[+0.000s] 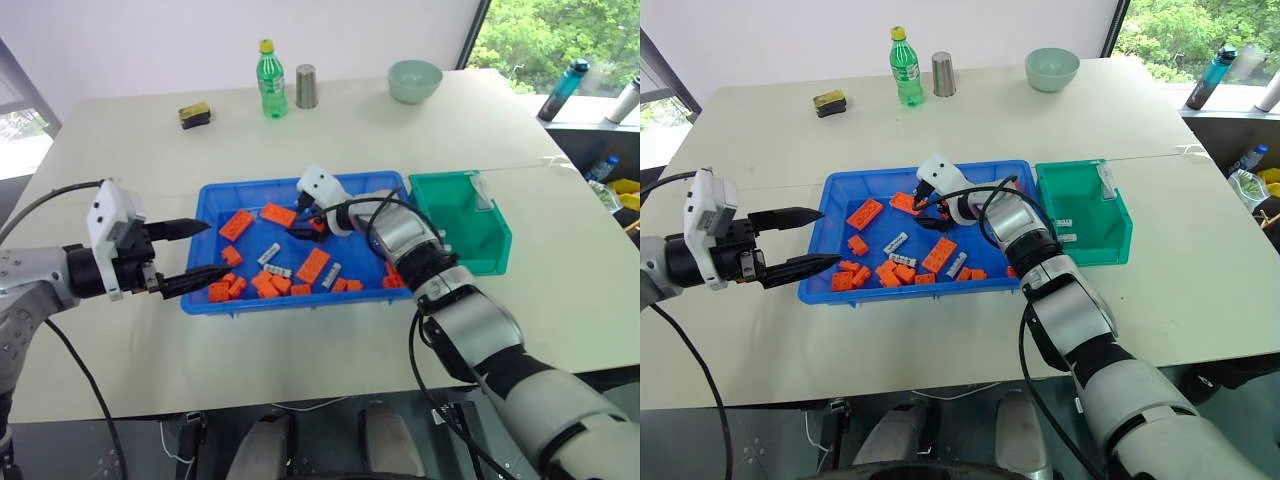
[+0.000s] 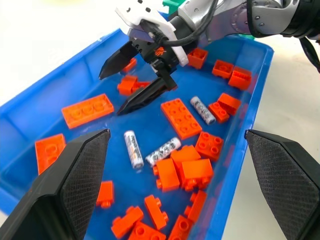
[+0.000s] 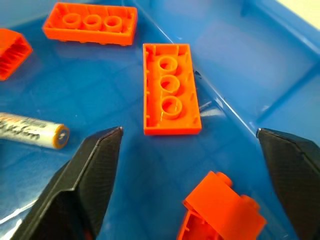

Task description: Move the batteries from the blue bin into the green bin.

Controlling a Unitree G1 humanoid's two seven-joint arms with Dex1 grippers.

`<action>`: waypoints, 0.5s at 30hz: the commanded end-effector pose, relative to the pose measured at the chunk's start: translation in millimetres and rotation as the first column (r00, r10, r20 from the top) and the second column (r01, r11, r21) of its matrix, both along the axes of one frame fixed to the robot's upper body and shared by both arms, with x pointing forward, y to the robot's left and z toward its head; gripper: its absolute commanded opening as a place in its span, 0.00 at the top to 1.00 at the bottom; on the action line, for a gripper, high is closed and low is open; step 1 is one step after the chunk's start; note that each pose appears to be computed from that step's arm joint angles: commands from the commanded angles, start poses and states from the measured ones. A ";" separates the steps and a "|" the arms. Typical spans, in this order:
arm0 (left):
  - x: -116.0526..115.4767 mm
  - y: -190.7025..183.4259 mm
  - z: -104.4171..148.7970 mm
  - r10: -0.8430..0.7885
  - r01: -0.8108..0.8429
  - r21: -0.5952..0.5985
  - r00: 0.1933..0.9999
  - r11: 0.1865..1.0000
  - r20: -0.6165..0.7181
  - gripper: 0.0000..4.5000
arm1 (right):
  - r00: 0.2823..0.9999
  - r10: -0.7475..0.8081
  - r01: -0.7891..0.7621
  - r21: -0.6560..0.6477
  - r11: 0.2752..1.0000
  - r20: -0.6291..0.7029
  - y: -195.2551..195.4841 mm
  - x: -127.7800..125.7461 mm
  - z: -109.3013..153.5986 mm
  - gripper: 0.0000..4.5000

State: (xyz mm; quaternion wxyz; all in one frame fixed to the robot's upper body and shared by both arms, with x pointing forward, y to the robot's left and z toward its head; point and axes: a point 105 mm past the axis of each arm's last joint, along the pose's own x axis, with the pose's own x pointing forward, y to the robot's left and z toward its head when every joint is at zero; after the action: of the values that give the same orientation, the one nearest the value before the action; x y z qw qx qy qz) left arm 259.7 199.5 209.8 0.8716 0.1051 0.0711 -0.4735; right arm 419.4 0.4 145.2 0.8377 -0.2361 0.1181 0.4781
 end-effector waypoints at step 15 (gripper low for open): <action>-18.2 8.6 8.0 0.057 -0.058 0.010 0.998 0.998 0.041 0.00 | 0.801 0.591 -0.546 -0.287 0.787 0.094 54.7 -43.9 15.9 0.09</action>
State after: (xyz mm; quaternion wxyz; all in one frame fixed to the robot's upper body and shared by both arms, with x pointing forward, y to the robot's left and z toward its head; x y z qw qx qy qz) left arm 246.2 207.6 206.8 0.8828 0.1057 0.0780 -0.4510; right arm 376.2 44.1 145.0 0.6383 -0.3785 0.0597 0.6676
